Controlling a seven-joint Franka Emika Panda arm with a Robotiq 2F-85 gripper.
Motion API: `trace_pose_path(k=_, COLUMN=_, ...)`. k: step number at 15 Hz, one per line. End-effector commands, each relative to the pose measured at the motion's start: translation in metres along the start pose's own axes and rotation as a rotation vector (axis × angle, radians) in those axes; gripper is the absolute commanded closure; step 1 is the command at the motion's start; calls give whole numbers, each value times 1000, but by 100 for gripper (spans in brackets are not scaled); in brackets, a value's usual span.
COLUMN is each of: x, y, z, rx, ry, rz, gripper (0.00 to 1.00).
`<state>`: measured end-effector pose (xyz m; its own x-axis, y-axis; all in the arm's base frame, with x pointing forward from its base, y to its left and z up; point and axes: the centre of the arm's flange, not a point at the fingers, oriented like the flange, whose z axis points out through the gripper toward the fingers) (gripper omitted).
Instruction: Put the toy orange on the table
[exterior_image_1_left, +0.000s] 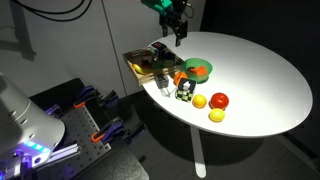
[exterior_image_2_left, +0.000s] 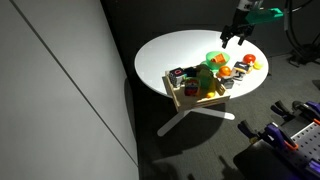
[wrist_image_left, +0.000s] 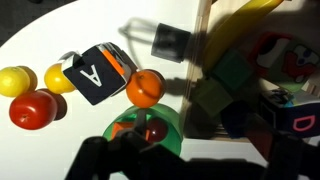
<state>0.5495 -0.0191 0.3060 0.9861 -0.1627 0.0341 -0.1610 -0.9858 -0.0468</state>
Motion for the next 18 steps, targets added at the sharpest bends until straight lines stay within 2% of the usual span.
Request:
trace_pose_path(k=1, x=-13, y=-8, z=-30, rx=-57, ry=-1, rz=-16, gripper=0)
trace_pose_path(k=6, x=-26, y=-15, z=-59, rx=-93, ry=-9, rz=-12, gripper=0)
trace_pose_path(k=11, x=-38, y=-18, z=-82, rx=-72, ry=-47, rz=-22, gripper=0)
trace_pose_path(k=18, x=-48, y=-24, z=-110, rx=-49, ry=-24, rz=-31, gripper=0)
